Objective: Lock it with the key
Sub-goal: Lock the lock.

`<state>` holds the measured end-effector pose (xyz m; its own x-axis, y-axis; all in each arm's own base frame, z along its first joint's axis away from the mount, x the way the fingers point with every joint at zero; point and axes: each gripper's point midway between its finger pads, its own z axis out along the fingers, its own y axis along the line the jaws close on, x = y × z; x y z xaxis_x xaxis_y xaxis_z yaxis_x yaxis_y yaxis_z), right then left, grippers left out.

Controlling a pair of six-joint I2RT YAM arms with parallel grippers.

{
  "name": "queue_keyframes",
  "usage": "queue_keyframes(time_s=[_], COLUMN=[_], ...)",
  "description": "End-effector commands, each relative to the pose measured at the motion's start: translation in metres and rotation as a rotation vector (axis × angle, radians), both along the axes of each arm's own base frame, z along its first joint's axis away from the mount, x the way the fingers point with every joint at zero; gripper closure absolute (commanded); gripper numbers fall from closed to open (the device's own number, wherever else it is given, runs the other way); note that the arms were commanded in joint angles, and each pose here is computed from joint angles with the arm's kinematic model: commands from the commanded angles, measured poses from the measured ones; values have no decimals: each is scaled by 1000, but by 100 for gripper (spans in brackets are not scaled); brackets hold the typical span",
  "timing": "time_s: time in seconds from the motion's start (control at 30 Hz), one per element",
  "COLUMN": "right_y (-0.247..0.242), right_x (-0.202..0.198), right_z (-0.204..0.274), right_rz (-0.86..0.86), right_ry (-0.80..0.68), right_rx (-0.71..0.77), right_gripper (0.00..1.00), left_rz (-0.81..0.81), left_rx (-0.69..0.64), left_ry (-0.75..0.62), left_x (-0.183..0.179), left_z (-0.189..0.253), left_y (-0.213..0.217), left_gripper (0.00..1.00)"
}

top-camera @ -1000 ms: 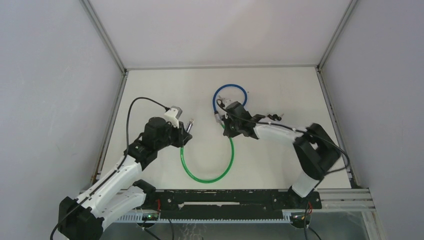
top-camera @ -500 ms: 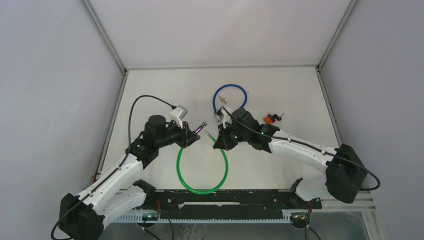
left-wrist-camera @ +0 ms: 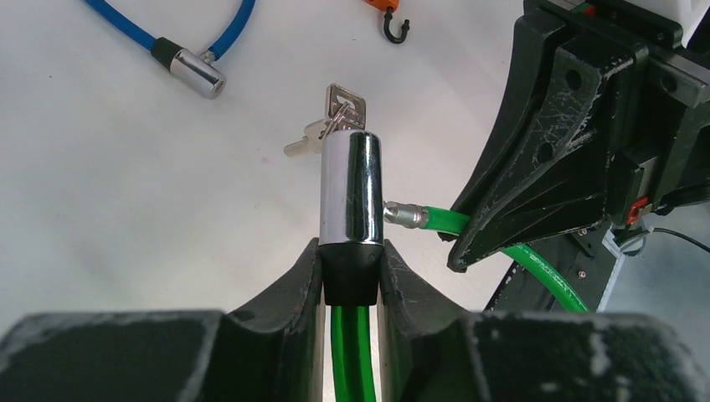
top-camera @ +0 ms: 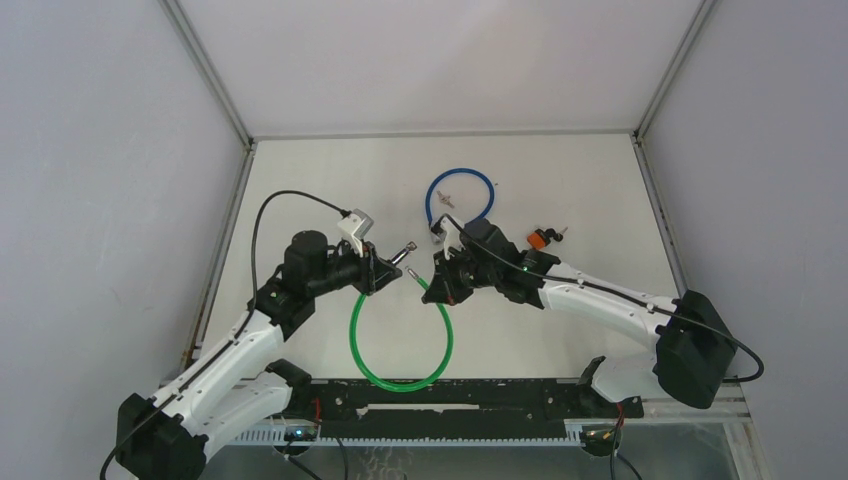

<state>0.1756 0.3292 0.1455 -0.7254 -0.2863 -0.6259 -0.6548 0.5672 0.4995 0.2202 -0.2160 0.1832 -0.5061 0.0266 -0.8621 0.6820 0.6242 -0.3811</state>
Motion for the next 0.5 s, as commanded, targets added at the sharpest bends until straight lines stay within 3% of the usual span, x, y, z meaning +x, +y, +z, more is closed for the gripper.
queue_keyframes(time_s=[0.0, 0.47], right_y=[17, 20], right_x=[-6, 4], right_z=[38, 54], right_rz=[36, 16], right_ry=[-24, -71], right_rx=[131, 147], right_gripper=[100, 100], left_rz=[-33, -37], left_rx=[-55, -36], left_ry=[-100, -78], left_x=[4, 4], left_z=[29, 22], left_y=[-8, -8], left_gripper=[100, 100])
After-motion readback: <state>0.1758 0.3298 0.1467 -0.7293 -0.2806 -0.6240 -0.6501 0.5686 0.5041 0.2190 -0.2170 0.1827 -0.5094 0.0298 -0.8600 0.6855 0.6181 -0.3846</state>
